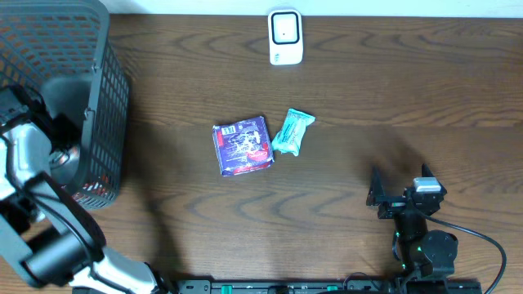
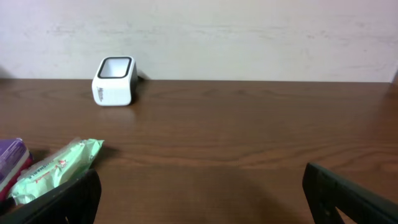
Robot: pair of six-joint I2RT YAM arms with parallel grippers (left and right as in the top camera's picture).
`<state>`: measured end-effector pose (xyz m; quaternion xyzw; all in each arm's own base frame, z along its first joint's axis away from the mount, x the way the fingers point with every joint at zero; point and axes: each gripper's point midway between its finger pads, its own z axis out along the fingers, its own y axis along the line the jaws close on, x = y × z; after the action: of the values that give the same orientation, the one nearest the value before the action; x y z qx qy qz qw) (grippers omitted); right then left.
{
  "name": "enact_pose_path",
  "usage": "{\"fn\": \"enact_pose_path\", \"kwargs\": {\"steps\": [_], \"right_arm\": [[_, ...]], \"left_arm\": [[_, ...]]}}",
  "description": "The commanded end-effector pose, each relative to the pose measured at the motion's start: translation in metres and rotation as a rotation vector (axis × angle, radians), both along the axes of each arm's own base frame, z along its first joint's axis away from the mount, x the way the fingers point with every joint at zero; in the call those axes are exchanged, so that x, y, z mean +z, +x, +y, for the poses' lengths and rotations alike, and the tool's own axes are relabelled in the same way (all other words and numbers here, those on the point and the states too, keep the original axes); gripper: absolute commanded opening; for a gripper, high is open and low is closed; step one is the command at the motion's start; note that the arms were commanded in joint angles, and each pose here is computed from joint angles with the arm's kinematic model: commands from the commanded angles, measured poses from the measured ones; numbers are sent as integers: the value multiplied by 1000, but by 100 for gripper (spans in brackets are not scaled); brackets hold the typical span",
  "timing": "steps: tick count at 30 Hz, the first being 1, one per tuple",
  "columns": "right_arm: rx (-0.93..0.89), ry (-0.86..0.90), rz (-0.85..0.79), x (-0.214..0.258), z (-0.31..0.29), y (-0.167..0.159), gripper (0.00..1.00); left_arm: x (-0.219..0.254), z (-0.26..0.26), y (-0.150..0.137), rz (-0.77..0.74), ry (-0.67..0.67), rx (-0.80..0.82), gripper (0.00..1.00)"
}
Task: Scan the item barcode
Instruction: 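Reach the left gripper into the basket and grasp the orange snack box, then carry the orange box out and drop it near the right gripper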
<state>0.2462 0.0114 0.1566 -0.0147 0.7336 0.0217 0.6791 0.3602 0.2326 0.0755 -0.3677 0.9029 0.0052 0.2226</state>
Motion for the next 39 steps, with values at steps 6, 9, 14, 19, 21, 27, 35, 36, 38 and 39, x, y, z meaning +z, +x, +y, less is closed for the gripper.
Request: {"fn": "enact_pose_path", "kwargs": {"steps": [6, 9, 14, 19, 21, 27, 35, 36, 38, 39], "right_arm": [[-10, 3, 1, -1, -2, 0, 99], [-10, 3, 2, -1, -2, 0, 99], [-10, 3, 2, -1, -2, 0, 99], [-10, 3, 2, -1, -2, 0, 99], [-10, 3, 2, -1, -2, 0, 99], [-10, 3, 2, -1, -2, 0, 99], [-10, 3, 2, -1, -2, 0, 99], [-10, 3, 2, -1, -2, 0, 99], [-10, 3, 2, -1, -2, 0, 99], [-10, 3, 2, -1, -2, 0, 99]], "left_arm": [[267, -45, 22, -814, -45, 74, 7], [345, -85, 4, -1054, -120, 6, 7], [410, -177, -15, -1228, -218, -262, 7], [398, -276, -7, -1166, -317, -551, 7], [380, -318, -3, -1104, -344, -682, 7], [291, -418, 10, -817, -421, -926, 7], [146, -477, 47, -460, -286, -875, 7], [132, -479, 49, -432, -266, -868, 8], [110, -483, 52, -388, -241, -861, 17], [102, -485, 54, -372, -241, -863, 28]]}}
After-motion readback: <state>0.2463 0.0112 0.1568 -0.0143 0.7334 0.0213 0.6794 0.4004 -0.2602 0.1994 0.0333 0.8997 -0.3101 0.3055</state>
